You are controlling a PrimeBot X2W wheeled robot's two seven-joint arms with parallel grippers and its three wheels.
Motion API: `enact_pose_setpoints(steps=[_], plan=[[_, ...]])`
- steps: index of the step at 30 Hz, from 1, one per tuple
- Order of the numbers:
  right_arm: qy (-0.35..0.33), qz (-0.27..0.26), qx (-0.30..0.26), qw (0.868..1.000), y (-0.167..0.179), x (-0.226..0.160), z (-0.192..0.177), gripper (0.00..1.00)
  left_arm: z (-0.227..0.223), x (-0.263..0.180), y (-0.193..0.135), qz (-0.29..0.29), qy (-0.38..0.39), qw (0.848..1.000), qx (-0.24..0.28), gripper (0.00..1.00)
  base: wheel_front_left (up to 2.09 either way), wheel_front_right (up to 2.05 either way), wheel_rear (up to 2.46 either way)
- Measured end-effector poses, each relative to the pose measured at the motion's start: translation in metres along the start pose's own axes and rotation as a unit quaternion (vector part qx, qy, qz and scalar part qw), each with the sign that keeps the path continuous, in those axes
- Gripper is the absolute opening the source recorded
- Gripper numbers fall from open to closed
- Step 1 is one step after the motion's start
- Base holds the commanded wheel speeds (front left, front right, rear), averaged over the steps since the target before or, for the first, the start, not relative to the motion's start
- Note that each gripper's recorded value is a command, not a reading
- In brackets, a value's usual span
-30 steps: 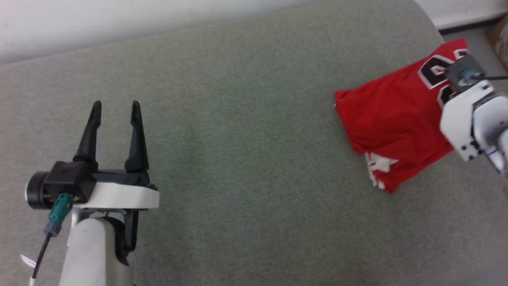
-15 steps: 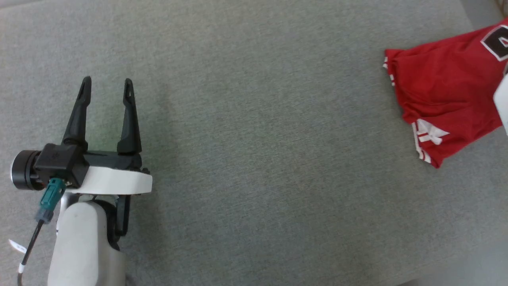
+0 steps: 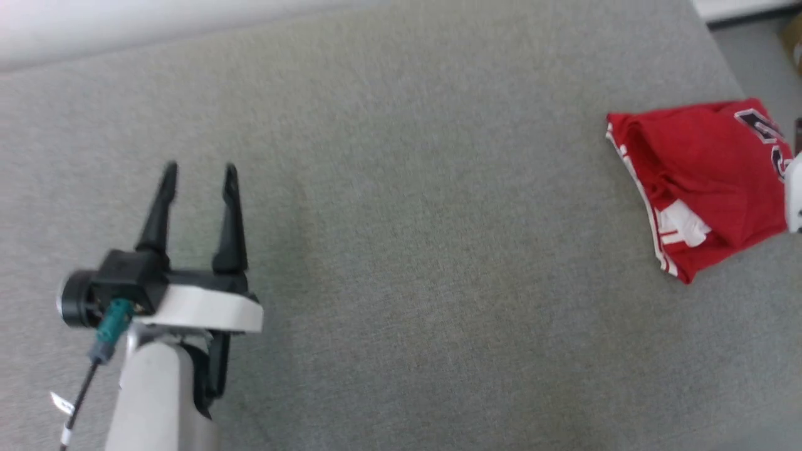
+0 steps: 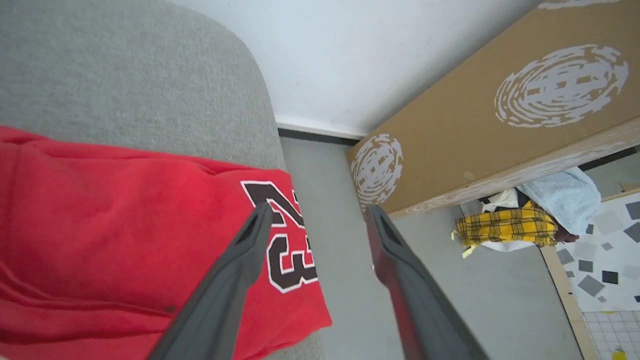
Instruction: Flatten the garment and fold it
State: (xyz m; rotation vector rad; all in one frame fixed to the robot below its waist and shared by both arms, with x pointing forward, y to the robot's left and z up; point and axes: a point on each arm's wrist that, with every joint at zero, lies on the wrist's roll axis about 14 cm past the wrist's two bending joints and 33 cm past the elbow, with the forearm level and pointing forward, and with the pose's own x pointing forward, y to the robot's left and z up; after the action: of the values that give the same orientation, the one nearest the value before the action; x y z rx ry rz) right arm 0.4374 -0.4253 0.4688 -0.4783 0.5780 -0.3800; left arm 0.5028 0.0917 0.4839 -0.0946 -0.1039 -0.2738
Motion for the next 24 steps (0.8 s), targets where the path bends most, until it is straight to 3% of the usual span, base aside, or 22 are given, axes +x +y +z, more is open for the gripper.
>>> enact_pose_setpoints(steps=[3,6,13,24], plan=[[-0.059,0.004,0.048,0.997,0.003,-0.015,0.017,1.00,0.008,-0.014,-0.001,0.006,0.002,1.000,-0.006,1.00,0.00,0.00,0.00],[-0.128,0.012,0.105,0.986,0.009,-0.034,0.038,1.00,0.017,-0.027,0.000,0.014,0.000,1.000,-0.011,1.00,0.00,0.00,0.00],[-0.262,0.057,0.189,0.944,0.043,-0.088,0.081,1.00,0.042,-0.058,0.010,0.039,-0.016,0.999,-0.008,1.00,0.00,0.00,0.00],[-0.355,0.171,0.248,0.885,0.124,-0.164,0.122,1.00,0.062,-0.100,0.041,0.097,-0.029,0.995,-0.007,1.00,0.00,0.00,0.00]])
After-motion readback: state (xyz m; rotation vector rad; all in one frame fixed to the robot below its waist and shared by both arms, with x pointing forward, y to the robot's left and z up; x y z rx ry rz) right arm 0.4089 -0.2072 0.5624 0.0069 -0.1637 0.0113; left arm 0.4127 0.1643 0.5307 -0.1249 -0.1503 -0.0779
